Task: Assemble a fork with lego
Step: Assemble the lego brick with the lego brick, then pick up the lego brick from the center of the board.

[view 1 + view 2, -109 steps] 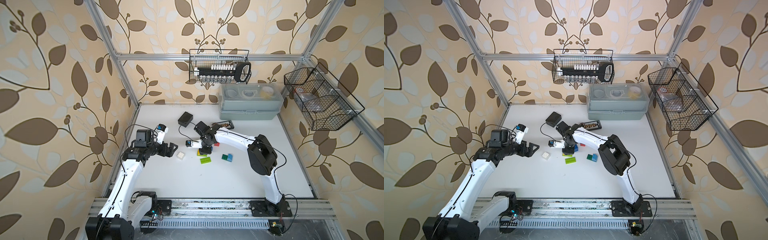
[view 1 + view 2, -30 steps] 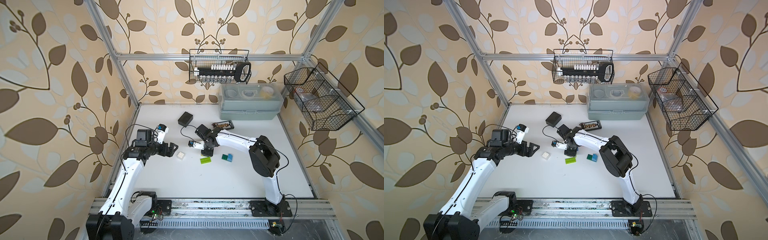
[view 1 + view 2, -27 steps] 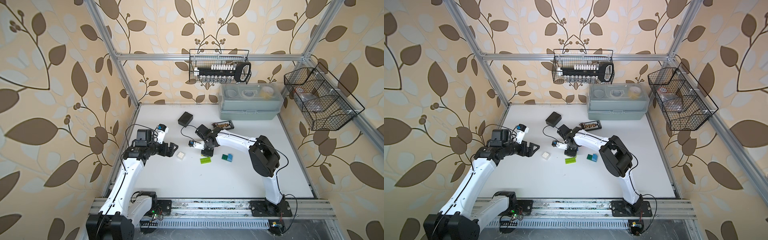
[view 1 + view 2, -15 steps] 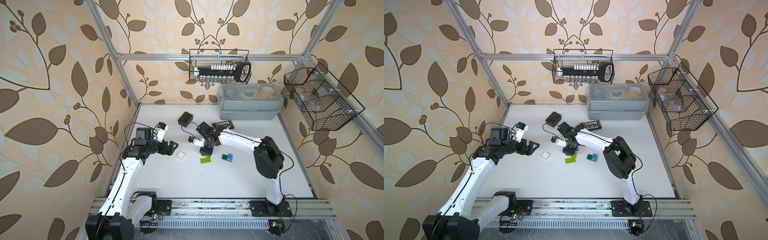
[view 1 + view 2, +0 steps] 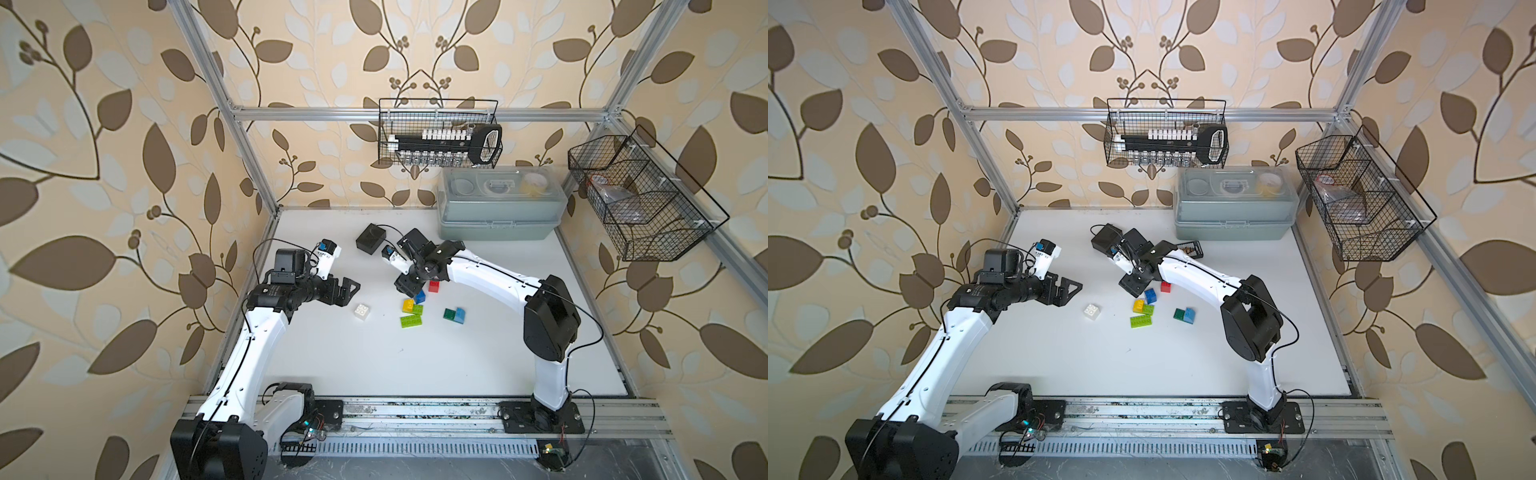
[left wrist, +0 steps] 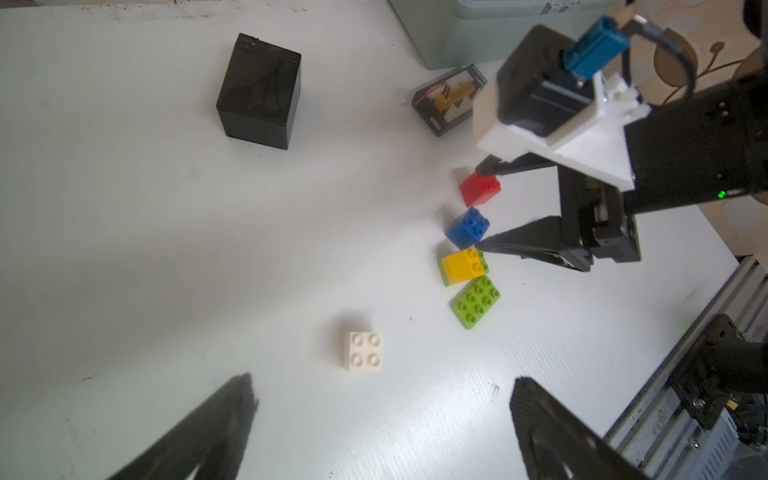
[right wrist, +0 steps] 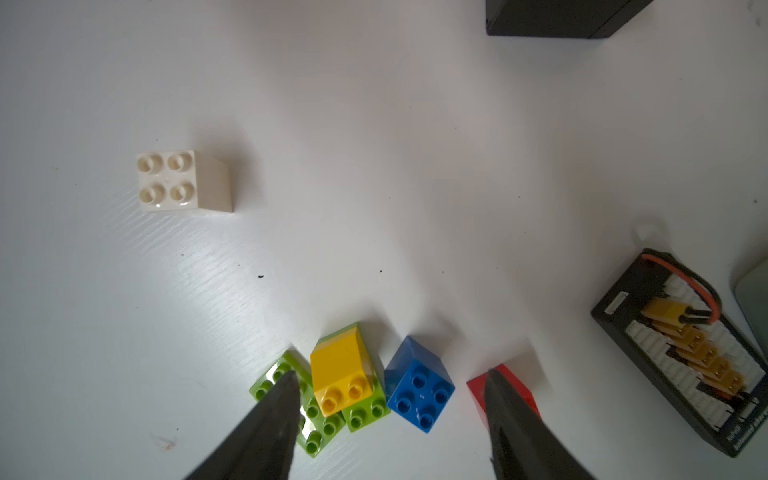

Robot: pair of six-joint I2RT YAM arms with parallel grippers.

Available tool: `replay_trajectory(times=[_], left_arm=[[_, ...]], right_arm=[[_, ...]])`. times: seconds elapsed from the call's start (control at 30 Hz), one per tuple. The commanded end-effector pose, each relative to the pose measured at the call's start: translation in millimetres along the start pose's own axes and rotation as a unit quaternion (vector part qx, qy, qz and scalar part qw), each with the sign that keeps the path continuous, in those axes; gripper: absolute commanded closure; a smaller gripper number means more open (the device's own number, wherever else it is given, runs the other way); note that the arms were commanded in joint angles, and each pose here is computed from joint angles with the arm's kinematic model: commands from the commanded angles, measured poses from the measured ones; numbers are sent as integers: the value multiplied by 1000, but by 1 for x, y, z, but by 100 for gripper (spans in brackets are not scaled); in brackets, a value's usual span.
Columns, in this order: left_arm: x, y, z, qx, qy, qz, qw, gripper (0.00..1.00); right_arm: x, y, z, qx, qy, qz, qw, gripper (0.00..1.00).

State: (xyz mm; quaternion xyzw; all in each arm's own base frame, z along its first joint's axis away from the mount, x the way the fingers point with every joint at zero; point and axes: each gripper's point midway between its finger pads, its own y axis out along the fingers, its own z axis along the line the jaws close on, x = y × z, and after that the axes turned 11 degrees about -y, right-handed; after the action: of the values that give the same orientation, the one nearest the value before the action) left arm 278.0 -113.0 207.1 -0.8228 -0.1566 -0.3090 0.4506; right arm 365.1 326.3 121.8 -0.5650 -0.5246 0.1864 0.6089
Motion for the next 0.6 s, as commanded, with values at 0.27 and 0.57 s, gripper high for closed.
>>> replay_trajectory(times=[0.27,0.57], left_arm=[[-10,18,-22,-31,24,16,999,1],[-18,30,-24,-29,28,33,999,1]], right_arm=[[-40,33,-21,-8,142,88,986,30],[-58,48,-19,4,191,116,975,32]])
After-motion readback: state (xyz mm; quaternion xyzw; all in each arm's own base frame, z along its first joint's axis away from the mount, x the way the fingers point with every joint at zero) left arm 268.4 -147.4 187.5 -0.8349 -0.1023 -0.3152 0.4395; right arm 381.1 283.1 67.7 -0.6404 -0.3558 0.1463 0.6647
